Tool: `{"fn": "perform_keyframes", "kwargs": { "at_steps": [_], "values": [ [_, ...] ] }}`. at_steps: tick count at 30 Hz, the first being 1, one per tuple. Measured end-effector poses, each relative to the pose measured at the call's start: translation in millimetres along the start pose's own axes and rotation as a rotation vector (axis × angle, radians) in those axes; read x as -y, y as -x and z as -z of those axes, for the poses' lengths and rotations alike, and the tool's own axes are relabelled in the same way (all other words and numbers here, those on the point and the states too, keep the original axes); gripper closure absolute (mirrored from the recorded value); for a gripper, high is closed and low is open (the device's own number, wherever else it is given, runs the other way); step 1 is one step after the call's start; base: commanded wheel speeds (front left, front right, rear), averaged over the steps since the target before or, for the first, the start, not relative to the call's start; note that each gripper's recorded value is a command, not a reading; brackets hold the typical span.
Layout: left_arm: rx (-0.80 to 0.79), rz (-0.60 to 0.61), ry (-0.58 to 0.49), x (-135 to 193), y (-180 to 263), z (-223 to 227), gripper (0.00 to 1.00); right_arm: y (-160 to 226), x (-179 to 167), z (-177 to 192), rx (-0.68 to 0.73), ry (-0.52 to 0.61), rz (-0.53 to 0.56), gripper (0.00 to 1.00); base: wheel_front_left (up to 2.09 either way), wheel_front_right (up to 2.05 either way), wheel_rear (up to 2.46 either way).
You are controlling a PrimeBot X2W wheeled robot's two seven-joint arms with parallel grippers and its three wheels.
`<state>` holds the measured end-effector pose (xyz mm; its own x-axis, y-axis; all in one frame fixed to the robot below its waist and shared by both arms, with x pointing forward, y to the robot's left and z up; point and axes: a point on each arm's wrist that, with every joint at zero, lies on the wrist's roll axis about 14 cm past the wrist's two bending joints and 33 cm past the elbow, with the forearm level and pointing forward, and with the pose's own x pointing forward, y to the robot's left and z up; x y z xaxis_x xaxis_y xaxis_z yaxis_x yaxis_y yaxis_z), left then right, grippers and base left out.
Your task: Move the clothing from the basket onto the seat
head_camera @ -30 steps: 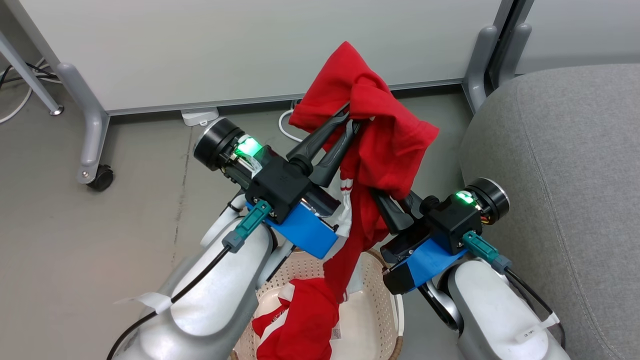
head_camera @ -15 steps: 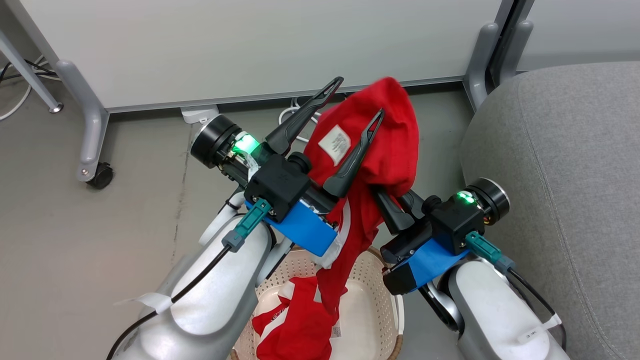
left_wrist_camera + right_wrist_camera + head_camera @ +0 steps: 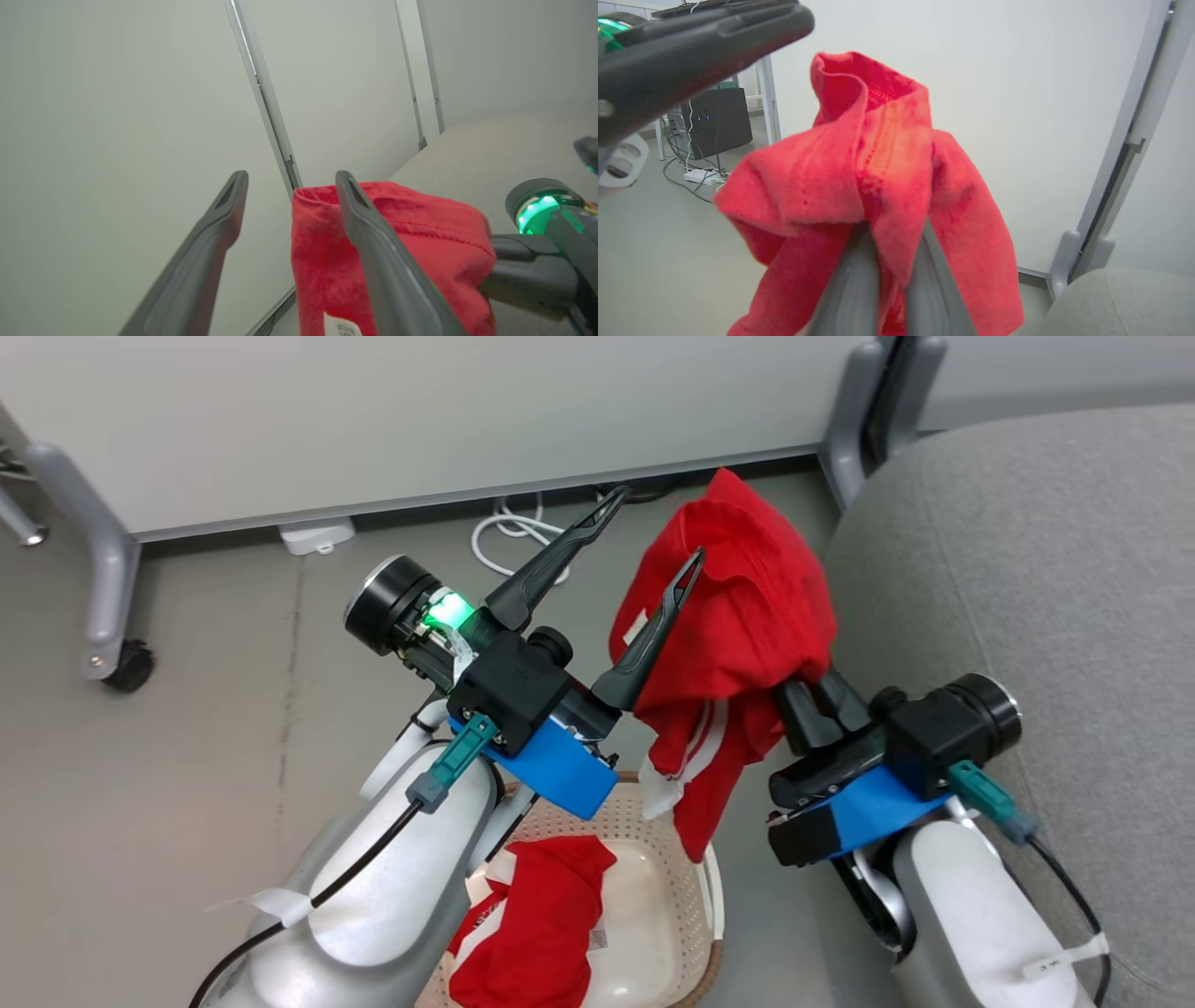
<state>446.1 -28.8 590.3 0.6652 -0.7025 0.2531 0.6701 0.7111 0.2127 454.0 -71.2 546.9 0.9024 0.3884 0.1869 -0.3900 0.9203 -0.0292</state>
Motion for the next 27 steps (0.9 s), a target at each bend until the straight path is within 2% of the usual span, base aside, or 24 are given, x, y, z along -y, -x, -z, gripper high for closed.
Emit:
{"fn": "perform_keyframes", "kwargs": {
  "at_steps": [5,18,27],
  "values": [
    [-0.011,0.049,0.024,13,-9,13,0.00,19,34,3,-0.016,0.013,0.108,1.00,0.00,0.00,0.00],
    [-0.019,0.246,0.115,79,-33,38,0.00,88,115,3,-0.063,0.087,0.389,1.00,0.00,0.00,0.00],
    [-0.019,0.338,0.159,111,-41,46,0.00,128,142,5,-0.099,0.106,0.514,1.00,0.00,0.00,0.00]
  ]
}}
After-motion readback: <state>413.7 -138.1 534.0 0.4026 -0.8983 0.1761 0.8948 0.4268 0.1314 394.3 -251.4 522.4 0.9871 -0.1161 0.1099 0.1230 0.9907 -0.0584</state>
